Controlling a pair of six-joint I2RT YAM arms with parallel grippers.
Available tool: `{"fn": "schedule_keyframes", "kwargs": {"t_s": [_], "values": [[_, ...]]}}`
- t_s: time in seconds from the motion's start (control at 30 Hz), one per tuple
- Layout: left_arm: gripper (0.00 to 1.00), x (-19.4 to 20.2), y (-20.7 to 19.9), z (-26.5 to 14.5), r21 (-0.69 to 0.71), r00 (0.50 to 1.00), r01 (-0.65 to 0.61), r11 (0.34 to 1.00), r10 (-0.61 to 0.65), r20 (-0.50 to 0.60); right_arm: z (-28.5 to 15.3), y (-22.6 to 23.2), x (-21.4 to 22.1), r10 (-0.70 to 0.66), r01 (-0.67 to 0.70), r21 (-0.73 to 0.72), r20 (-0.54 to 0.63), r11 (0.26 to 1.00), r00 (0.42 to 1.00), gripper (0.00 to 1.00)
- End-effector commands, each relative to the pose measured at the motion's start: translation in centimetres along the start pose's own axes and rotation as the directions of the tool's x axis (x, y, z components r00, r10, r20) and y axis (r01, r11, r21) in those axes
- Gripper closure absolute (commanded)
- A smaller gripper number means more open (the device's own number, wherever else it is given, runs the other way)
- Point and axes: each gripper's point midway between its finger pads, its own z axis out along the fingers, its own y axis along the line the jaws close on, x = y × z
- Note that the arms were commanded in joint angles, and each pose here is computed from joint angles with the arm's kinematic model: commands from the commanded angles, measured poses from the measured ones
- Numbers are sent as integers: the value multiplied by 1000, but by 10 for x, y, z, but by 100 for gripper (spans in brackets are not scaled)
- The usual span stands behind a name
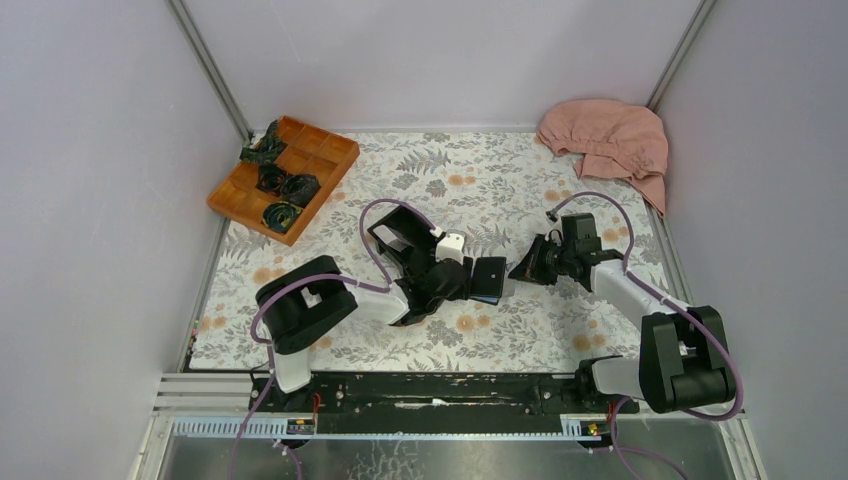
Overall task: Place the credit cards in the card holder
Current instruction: Open the card holder at the center of the board.
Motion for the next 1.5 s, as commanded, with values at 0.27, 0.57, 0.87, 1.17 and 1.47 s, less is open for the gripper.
{"fn": "schedule_keyframes", "kwargs": {"t_s": [0.27, 0.57, 0.87, 1.17, 1.47], "values": [[41, 96, 39, -14, -44, 951, -82, 996, 65, -302, 8, 4, 4, 3, -4, -56, -17, 998, 1000, 100], [41, 97, 39, -14, -42, 950, -83, 996, 66, -306, 13, -13, 9, 5, -5, 8, -17, 1000, 1000, 100], [42, 99, 39, -14, -42, 948, -84, 996, 67, -312, 14, -22, 10, 9, -8, 49, -11, 999, 1000, 100], [42, 99, 39, -15, -40, 947, -81, 996, 65, -314, 14, -29, 9, 15, -14, 93, -2, 996, 1000, 100], [42, 101, 38, -16, -33, 946, -77, 997, 62, -318, 20, -35, 9, 46, -47, 105, 7, 993, 999, 100]]}}
